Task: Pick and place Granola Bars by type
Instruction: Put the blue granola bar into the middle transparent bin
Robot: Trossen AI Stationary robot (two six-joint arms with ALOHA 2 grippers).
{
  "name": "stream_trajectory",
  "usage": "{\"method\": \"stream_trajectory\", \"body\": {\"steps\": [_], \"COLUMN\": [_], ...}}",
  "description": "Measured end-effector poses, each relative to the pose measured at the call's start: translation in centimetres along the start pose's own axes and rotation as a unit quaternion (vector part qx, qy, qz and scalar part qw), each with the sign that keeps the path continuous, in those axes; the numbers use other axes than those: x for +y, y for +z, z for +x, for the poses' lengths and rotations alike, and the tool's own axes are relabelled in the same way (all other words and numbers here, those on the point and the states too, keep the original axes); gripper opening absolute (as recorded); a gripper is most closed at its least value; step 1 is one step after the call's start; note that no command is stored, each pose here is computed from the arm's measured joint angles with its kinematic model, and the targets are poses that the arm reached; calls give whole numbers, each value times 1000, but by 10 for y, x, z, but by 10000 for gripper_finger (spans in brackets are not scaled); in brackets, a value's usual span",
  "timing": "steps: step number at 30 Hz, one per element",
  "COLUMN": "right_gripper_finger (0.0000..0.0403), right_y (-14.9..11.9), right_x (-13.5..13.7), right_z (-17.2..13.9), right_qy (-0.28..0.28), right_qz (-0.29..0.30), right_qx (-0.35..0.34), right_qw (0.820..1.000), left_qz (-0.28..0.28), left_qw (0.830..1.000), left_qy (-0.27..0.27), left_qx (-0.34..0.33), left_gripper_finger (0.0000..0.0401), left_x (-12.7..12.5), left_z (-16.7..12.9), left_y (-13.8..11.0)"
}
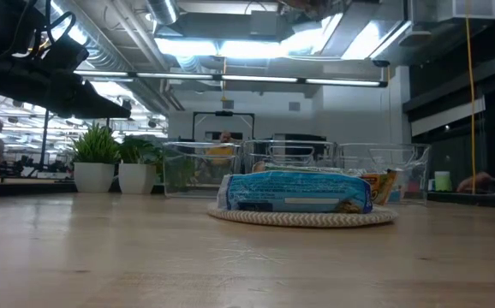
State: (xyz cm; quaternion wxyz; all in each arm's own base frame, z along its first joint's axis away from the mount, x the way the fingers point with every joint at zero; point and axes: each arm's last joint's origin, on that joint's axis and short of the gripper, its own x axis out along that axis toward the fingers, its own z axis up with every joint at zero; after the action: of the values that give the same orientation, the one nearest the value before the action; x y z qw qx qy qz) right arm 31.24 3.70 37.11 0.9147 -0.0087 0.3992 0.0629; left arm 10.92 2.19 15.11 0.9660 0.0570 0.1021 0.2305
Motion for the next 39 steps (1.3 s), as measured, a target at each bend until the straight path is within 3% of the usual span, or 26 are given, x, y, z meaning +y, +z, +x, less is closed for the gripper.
{"method": "stream_trajectory", "body": {"steps": [12, 17, 25, 31, 39], "right_gripper_finger": [7, 8, 9, 9, 9], "right_y": [19, 14, 6, 3, -14], "right_x": [-87, -116, -138, -159, -203], "right_z": [-59, -71, -72, -50, 5], "right_qy": [-168, -205, -227, -232, -231], "right_qz": [87, 123, 150, 158, 182], "right_qx": [-39, -37, -23, 8, 90], "right_qw": [981, 970, 962, 960, 951], "left_qz": [0, 0, 0, 0, 0], "left_qw": [1000, 1000, 1000, 1000, 1000], "left_qy": [0, 0, 0, 0, 0], "left_qx": [0, 0, 0, 0, 0], "left_gripper_finger": [4, 4, 4, 4, 4], "left_x": [0, 0, 0, 0, 0], "left_z": [0, 0, 0, 0, 0], "left_y": [0, 0, 0, 0, 0]}}
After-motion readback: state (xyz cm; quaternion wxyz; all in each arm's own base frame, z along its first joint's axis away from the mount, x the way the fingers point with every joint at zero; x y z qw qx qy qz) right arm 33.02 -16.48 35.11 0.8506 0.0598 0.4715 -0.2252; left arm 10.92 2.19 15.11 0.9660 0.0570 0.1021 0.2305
